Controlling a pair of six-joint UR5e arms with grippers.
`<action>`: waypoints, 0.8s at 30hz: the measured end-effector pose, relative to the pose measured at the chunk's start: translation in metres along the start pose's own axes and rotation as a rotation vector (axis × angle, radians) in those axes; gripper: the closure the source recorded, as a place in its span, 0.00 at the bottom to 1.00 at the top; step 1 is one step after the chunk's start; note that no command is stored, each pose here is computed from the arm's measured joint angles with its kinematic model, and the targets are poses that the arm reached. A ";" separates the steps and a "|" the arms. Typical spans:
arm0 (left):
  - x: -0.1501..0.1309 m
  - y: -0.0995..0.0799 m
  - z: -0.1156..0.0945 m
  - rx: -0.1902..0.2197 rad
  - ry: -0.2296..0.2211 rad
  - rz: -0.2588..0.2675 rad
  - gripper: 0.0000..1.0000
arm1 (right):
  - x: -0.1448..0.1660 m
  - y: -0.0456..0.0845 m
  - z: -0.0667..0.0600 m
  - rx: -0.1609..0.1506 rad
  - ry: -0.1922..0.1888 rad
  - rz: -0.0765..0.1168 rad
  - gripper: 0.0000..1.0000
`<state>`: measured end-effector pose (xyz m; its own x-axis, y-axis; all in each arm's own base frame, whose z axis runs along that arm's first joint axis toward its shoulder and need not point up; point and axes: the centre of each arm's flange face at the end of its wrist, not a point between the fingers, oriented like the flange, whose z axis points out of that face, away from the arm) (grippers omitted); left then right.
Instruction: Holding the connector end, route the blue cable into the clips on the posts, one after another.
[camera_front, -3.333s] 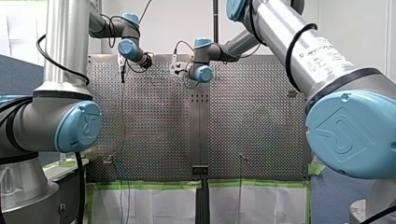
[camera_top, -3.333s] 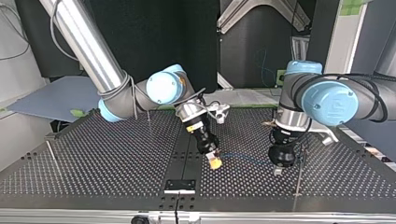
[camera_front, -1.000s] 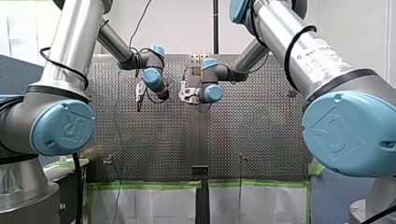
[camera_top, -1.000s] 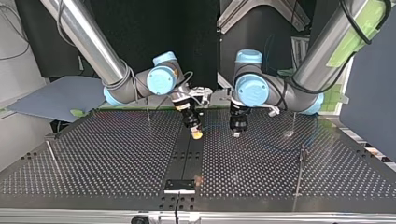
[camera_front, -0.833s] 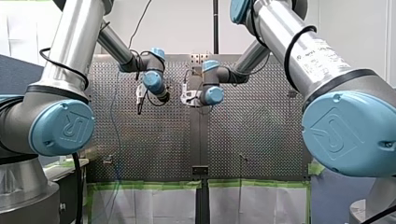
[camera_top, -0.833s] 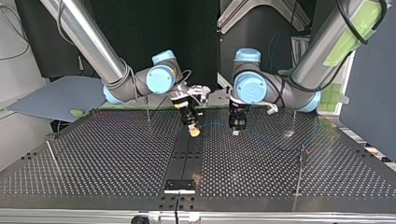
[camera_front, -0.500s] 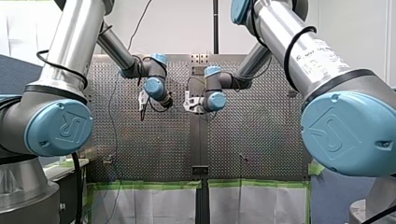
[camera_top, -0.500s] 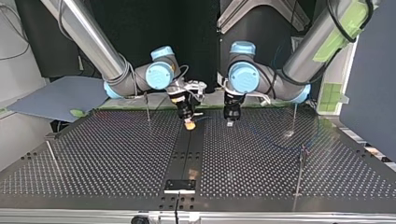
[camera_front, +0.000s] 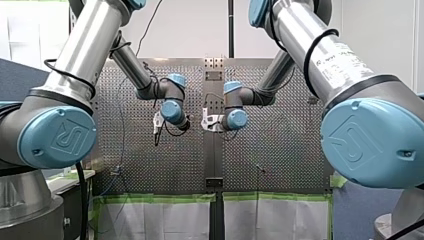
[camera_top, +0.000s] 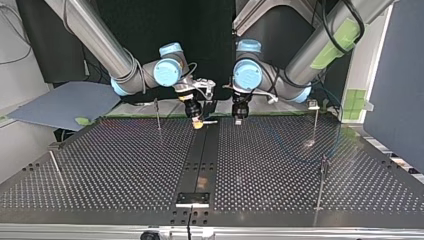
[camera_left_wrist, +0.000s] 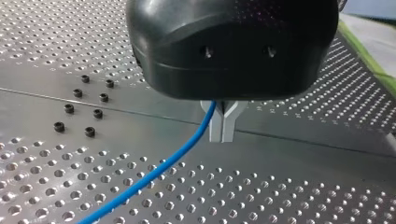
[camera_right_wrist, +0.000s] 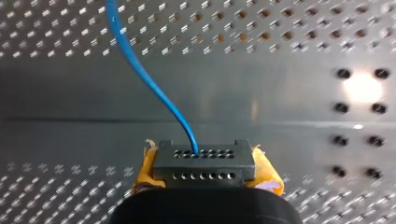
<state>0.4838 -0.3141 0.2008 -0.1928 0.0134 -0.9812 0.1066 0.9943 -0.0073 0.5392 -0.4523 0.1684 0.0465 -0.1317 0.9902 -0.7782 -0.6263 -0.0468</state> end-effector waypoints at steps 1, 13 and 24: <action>0.001 -0.001 0.000 -0.002 -0.005 -0.001 0.98 | -0.004 0.002 -0.002 -0.003 -0.003 0.000 1.00; 0.035 -0.011 0.000 -0.003 -0.019 0.004 0.98 | -0.042 0.018 -0.021 -0.027 -0.031 0.003 1.00; 0.082 -0.041 0.000 0.008 -0.026 0.007 0.98 | -0.076 0.028 -0.043 -0.047 -0.037 0.027 1.00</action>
<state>0.4632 -0.3538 0.1206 -0.1662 0.0172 -0.9859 0.1155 0.9933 -0.0021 0.4868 -0.4272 0.0974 0.0474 -0.1774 0.9830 -0.8078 -0.5856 -0.0667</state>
